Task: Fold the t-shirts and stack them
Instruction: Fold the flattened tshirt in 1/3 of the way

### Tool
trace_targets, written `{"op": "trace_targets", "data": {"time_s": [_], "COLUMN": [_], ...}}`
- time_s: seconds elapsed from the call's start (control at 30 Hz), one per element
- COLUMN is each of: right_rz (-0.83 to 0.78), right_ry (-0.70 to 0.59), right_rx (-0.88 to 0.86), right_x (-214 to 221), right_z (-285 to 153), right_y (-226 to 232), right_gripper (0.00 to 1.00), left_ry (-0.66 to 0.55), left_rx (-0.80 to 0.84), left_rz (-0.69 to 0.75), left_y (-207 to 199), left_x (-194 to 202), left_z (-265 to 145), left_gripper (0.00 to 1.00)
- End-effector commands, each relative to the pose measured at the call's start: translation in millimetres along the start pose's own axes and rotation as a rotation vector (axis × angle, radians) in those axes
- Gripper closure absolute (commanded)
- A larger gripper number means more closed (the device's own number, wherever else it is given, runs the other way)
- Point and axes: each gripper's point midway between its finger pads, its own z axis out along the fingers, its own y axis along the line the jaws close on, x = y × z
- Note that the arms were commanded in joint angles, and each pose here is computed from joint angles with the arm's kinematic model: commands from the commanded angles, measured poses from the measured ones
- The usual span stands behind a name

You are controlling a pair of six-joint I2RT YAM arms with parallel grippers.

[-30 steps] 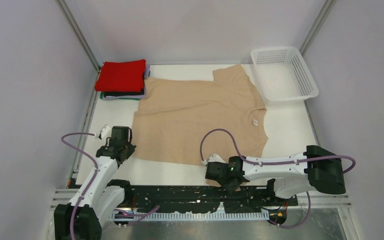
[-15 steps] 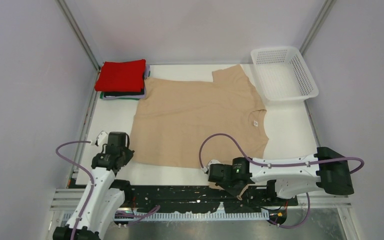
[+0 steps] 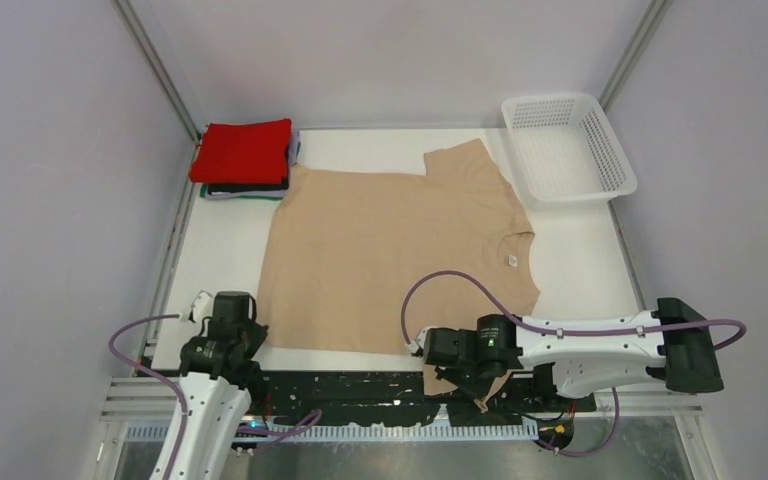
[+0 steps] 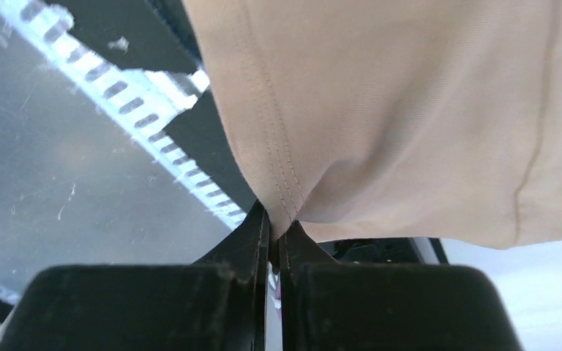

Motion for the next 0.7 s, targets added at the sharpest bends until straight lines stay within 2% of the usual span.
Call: {"op": "trace_targets", "data": {"time_s": [0.0, 0.13, 0.3, 0.5, 0.67], "right_rz": [0.079, 0.202, 0.331, 0.455, 0.456], "right_ry": [-0.146, -0.228, -0.353, -0.418, -0.476], "right_rx": [0.150, 0.268, 0.322, 0.401, 0.540], "right_x": [-34.1, -54.1, -79.8, -94.8, -113.4], "right_z": [-17.5, -26.3, -46.7, -59.7, -84.7], "right_y": [-29.2, -66.7, -96.5, -131.2, -164.6], "right_gripper": [0.95, 0.95, 0.95, 0.95, 0.95], "left_ry": [-0.008, 0.016, 0.027, -0.039, -0.053], "left_rx": [0.082, 0.108, 0.116, 0.163, 0.123], "left_rz": [-0.009, 0.004, 0.009, -0.017, -0.005], "left_y": [-26.1, -43.5, -61.6, -95.7, -113.1], "left_x": [-11.4, -14.4, -21.3, -47.8, -63.6], "left_z": [-11.8, -12.4, -10.8, -11.6, -8.0], "left_gripper": [1.00, 1.00, 1.00, 1.00, 1.00]}}
